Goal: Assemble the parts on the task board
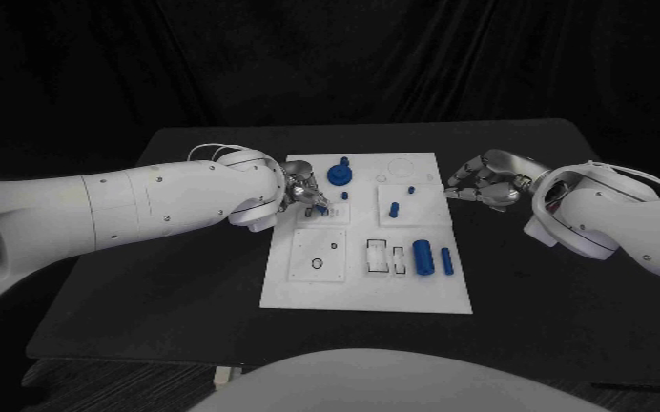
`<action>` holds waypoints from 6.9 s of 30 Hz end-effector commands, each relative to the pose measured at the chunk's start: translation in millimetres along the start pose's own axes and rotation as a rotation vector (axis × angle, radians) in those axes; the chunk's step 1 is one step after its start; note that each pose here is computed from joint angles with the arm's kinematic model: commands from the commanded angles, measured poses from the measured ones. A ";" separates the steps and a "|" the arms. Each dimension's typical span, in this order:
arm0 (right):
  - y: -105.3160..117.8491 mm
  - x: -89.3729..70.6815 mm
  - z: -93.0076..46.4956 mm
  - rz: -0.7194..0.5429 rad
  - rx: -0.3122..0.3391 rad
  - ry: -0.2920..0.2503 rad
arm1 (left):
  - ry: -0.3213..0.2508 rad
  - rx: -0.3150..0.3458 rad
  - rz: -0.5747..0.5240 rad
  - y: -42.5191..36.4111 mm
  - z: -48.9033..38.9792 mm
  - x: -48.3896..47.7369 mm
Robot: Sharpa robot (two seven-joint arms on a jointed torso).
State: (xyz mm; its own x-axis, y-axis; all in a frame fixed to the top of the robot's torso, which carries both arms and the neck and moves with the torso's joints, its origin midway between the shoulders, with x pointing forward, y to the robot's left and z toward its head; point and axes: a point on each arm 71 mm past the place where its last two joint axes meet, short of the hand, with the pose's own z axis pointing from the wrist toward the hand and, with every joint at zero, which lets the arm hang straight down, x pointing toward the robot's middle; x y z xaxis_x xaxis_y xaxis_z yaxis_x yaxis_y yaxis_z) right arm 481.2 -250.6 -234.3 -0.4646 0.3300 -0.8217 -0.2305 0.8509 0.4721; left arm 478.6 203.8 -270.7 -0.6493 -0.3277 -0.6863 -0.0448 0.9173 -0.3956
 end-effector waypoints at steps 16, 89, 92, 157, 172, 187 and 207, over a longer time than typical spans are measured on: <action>-1.9 1.9 0.2 0.001 0.016 0.002 | 0.012 -0.004 0.010 3.4 1.9 9.1; -2.6 4.6 1.6 0.002 0.019 0.009 | 0.032 -0.009 0.012 7.4 3.5 14.8; -2.7 4.6 1.5 0.002 0.020 0.009 | 0.032 -0.004 0.012 7.2 3.7 14.7; -4.7 5.6 1.3 0.002 0.027 0.011 | 0.020 0.028 0.007 6.2 3.9 12.9; -5.3 4.9 1.0 0.003 0.026 0.004 | -0.002 0.025 -0.004 9.4 1.7 10.6; -6.9 2.6 -3.8 0.007 0.026 -0.015 | 0.034 0.017 0.068 -21.6 -30.1 -62.6; 5.2 3.4 -11.3 0.019 -0.049 -0.052 | 0.314 -0.119 0.132 -51.2 6.4 -92.6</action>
State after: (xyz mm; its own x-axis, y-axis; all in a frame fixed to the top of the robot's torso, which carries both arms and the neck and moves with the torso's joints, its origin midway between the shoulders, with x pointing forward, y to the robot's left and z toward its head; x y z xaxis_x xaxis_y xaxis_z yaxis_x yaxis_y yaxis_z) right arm 469.3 -250.3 -232.9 -0.4457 0.3554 -0.8216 -0.2516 0.8310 0.4960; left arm 549.2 186.2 -185.8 -0.8197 -0.1643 -0.5487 -0.0290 0.9687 -0.2466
